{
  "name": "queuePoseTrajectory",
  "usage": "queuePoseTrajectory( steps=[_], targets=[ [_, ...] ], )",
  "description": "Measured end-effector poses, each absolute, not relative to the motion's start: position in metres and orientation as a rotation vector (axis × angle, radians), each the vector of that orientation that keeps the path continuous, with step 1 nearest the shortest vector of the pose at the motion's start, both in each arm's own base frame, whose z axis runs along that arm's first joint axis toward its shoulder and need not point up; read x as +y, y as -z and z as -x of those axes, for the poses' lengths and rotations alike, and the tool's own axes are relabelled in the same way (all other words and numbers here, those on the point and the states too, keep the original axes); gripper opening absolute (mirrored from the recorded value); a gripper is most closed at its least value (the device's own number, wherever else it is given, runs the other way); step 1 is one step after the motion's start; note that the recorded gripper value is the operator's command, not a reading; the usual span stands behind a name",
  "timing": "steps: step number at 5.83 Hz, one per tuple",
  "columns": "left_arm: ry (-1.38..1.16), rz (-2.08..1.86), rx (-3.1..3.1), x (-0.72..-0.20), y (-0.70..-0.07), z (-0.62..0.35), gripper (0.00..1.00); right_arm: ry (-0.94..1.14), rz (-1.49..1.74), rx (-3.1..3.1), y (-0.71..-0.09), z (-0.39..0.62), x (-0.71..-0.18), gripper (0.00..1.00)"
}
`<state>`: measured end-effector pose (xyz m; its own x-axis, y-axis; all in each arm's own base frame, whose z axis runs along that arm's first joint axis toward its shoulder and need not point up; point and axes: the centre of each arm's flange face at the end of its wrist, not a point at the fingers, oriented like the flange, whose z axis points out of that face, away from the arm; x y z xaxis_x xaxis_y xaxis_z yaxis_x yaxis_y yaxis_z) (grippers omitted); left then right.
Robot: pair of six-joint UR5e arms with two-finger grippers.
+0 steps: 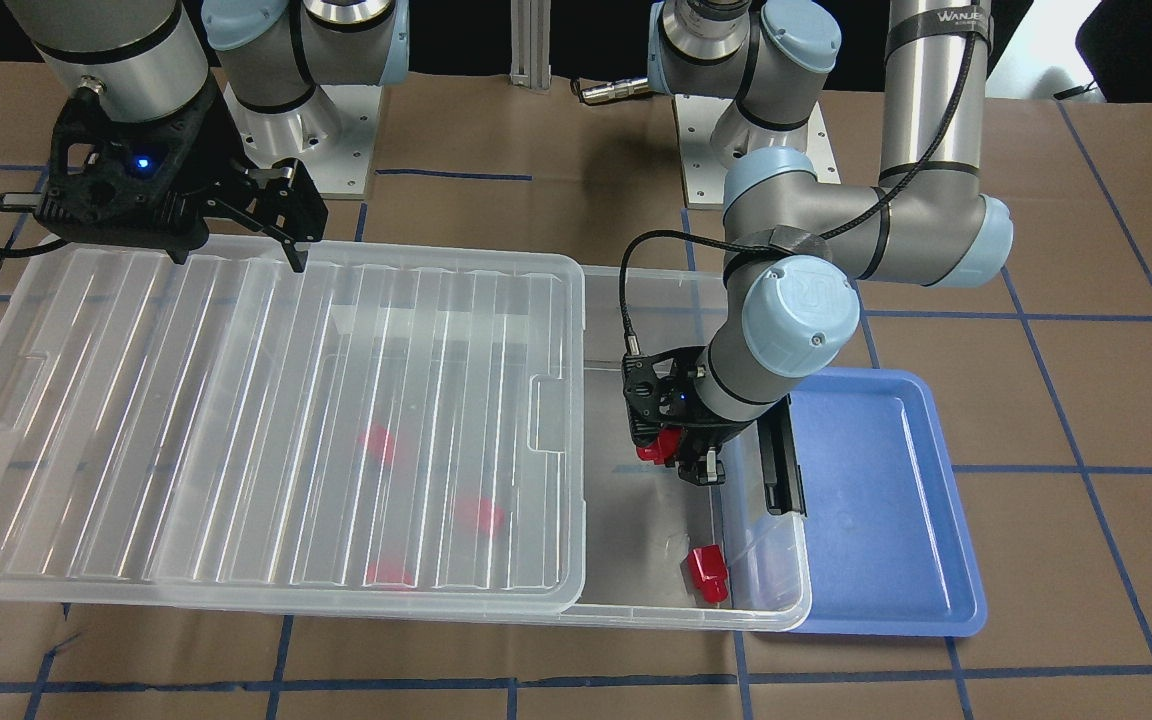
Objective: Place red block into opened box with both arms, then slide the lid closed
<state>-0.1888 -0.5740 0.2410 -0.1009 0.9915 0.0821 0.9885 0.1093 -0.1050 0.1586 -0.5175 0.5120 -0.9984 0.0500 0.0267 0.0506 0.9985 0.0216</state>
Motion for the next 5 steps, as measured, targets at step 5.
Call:
queuePoseTrajectory(
  steps=[5],
  targets=[
    [-0.101, 2.020, -2.273, -0.574, -0.268, 0.183, 0.98, 0.036, 0.082, -3.114, -0.511, -0.157, -0.518, 1.00]
  ],
)
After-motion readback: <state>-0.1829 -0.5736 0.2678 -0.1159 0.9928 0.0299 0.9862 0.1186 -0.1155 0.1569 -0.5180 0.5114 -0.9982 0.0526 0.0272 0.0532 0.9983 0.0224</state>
